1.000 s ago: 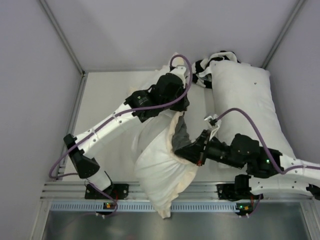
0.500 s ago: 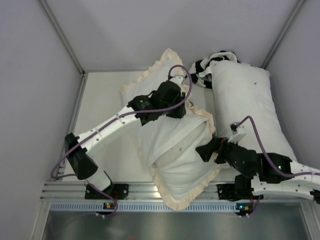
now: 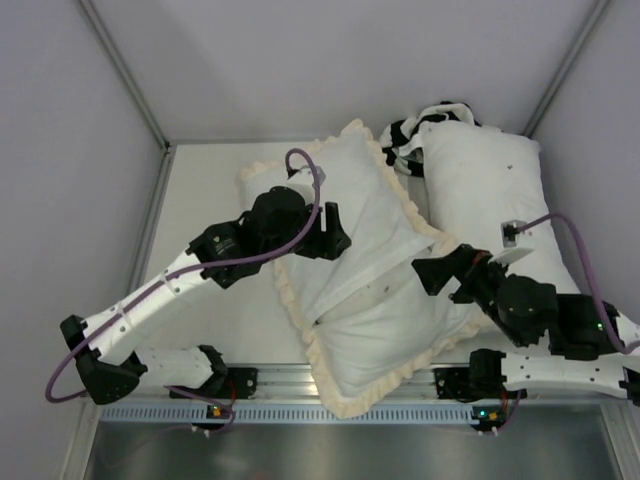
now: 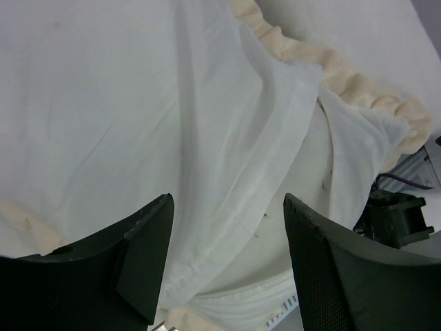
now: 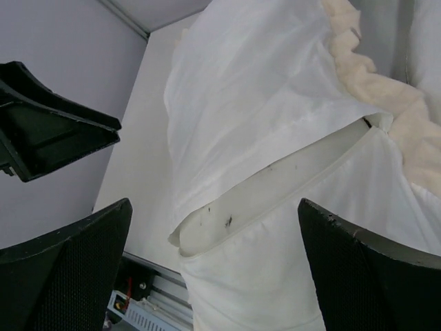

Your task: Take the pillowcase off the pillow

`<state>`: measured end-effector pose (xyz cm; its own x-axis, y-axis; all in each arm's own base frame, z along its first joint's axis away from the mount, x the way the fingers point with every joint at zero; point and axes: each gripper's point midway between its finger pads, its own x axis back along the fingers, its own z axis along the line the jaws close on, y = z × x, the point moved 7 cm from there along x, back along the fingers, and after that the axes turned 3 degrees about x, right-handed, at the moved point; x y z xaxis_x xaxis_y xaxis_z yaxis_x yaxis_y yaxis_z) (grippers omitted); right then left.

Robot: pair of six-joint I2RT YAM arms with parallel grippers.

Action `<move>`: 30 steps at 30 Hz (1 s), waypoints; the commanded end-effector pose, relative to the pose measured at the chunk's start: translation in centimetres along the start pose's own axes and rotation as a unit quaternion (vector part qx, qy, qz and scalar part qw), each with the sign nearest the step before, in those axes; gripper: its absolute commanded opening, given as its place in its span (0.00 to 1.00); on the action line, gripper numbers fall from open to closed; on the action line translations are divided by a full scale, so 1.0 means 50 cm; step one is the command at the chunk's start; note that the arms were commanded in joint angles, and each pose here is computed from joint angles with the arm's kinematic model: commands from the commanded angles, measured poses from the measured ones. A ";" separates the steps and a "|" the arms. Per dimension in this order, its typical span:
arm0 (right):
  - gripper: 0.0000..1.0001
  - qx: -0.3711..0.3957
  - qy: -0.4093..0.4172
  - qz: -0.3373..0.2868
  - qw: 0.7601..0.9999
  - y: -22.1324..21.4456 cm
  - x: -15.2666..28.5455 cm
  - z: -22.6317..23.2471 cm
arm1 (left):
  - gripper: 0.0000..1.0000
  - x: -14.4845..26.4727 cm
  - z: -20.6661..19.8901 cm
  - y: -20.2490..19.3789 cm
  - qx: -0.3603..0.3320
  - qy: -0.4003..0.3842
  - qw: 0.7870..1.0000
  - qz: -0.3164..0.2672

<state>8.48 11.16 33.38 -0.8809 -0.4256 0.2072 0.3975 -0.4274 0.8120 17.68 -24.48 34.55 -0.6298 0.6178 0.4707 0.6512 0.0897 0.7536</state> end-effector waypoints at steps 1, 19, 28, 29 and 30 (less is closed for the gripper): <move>0.99 0.062 -0.021 0.041 0.997 -0.040 -0.025 0.017 | 0.68 -0.037 0.017 -0.071 0.011 0.007 0.998 0.057; 0.99 0.024 -0.050 0.159 0.986 -0.202 -0.059 -0.016 | 0.75 -0.103 0.021 -0.276 -0.048 -0.015 0.984 0.169; 0.99 -0.004 -0.108 0.174 0.979 -0.291 -0.090 -0.065 | 0.00 -0.150 0.077 -0.304 -0.044 0.099 0.983 0.151; 0.99 -0.002 -0.111 0.172 0.979 -0.292 -0.095 -0.065 | 0.00 -0.149 0.077 -0.302 -0.042 0.101 0.983 0.149; 1.00 0.001 -0.113 0.173 0.978 -0.298 -0.104 -0.061 | 0.00 -0.145 0.076 -0.299 -0.040 0.100 0.983 0.147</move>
<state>7.61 16.28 19.31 -0.7402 -0.3623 0.5664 0.6634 -0.2570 0.7027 13.59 -27.59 18.22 -0.4441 0.4739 0.7604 0.7997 -0.1730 0.5749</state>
